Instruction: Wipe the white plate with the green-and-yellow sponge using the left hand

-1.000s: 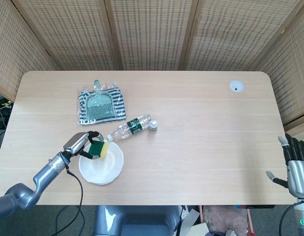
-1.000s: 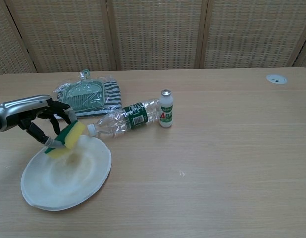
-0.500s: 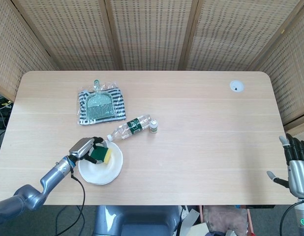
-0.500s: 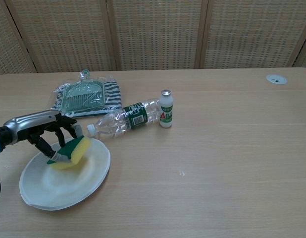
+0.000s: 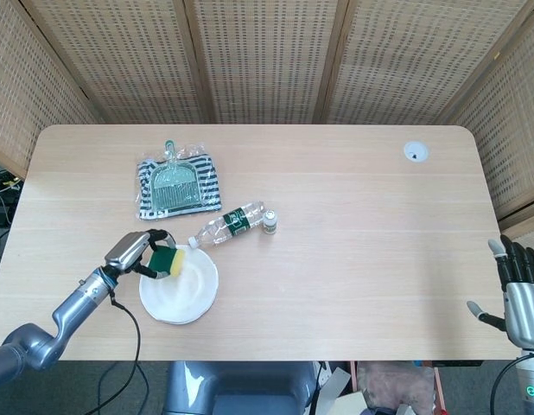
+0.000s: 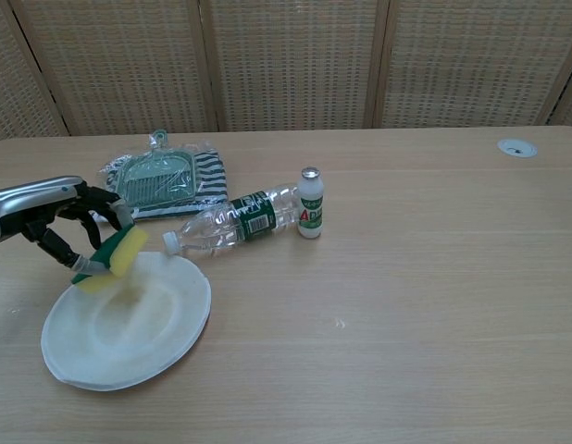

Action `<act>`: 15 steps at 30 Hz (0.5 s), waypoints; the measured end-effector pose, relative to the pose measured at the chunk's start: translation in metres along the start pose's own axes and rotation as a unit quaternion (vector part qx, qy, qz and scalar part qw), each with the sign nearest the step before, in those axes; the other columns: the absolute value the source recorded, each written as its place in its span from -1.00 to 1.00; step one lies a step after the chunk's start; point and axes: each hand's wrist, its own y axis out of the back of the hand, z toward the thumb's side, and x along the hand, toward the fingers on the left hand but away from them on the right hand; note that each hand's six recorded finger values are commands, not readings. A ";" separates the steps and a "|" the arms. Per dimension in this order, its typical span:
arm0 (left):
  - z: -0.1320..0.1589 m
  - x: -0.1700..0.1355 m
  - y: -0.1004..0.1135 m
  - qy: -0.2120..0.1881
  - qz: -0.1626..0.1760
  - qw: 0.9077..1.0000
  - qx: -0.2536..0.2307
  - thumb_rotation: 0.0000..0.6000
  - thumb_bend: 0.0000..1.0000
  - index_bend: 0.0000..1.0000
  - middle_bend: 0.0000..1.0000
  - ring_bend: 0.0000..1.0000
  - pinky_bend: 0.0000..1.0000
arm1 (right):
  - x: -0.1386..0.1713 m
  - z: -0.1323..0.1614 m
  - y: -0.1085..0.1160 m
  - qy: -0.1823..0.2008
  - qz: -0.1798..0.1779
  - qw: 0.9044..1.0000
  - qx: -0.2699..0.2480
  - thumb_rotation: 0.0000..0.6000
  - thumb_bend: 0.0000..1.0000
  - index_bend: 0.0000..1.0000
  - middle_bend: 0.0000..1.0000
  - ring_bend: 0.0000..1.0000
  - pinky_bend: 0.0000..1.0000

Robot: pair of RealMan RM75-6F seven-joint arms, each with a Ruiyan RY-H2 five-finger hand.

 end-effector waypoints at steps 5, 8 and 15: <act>-0.005 0.007 -0.016 0.010 -0.013 1.000 0.005 1.00 -0.38 0.06 -0.29 -0.43 -0.18 | -0.001 0.000 0.000 -0.001 0.000 1.000 0.000 1.00 -1.00 -1.00 -1.00 -1.00 -1.00; -0.004 0.011 -0.026 0.011 -0.021 1.000 0.011 1.00 -0.38 0.06 -0.28 -0.43 -0.18 | -0.001 -0.001 0.000 -0.002 -0.001 1.000 -0.001 1.00 -1.00 -1.00 -1.00 -1.00 -1.00; 0.000 0.011 -0.027 0.004 -0.020 1.000 0.012 1.00 -0.38 0.06 -0.29 -0.43 -0.18 | 0.000 -0.002 0.002 -0.002 -0.002 1.000 -0.002 1.00 -1.00 -1.00 -1.00 -1.00 -1.00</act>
